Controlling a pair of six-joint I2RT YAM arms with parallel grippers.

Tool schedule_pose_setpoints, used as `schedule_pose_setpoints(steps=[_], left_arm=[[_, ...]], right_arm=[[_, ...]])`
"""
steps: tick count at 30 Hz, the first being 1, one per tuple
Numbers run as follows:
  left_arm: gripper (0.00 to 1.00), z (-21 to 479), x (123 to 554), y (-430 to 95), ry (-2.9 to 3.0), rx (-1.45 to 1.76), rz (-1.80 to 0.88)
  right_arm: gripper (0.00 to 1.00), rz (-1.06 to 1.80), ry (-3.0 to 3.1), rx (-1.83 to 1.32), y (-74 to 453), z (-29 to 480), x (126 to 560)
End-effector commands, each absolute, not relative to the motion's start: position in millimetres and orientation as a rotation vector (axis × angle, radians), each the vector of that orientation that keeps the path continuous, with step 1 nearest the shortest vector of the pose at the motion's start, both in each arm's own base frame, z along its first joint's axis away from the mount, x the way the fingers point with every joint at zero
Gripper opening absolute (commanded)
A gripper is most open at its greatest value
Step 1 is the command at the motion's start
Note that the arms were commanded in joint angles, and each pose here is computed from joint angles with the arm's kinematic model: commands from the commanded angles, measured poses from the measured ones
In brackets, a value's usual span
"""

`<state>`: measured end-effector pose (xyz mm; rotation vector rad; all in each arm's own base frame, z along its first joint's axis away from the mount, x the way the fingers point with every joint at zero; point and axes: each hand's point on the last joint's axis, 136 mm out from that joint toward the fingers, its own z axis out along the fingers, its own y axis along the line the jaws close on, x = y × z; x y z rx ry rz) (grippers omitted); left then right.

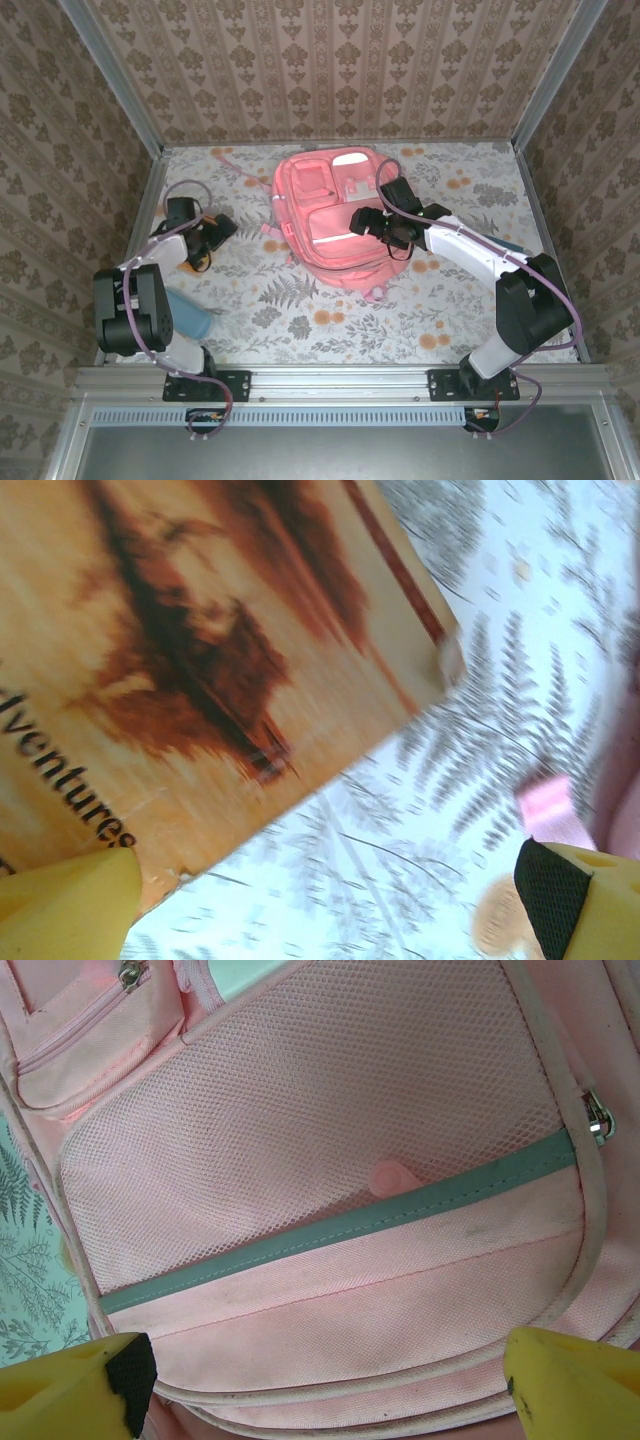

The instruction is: Pack the student bag

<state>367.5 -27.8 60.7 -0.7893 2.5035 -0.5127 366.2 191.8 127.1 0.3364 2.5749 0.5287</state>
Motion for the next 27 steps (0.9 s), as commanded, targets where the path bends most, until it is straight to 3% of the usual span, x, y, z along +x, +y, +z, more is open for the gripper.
schedule_pose_setpoints(steps=[1, 8, 16, 19, 24, 27], left_arm=[[1.0, 48, 351, -73, 2.586, -0.806, -0.682], [1.0, 84, 353, -128, 2.623, -0.578, -0.767], [0.97, 100, 350, -65, 2.594, -0.573, -0.457], [0.85, 90, 348, -46, 2.6, -0.608, -0.425], [0.52, 73, 355, -43, 2.646, -0.598, -0.422], [0.37, 57, 358, -43, 2.679, -0.614, -0.411]], right_arm=[[0.91, 0.561, 2.545, 0.341, 195, 141, 366], [0.91, 0.564, 2.548, 0.341, 196, 142, 364], [0.91, 0.576, 2.546, 0.253, 213, 149, 359], [0.9, 0.586, 2.556, 0.194, 229, 150, 356], [0.88, 0.624, 2.577, 0.13, 258, 146, 352], [0.87, 0.647, 2.585, 0.1, 274, 145, 349]])
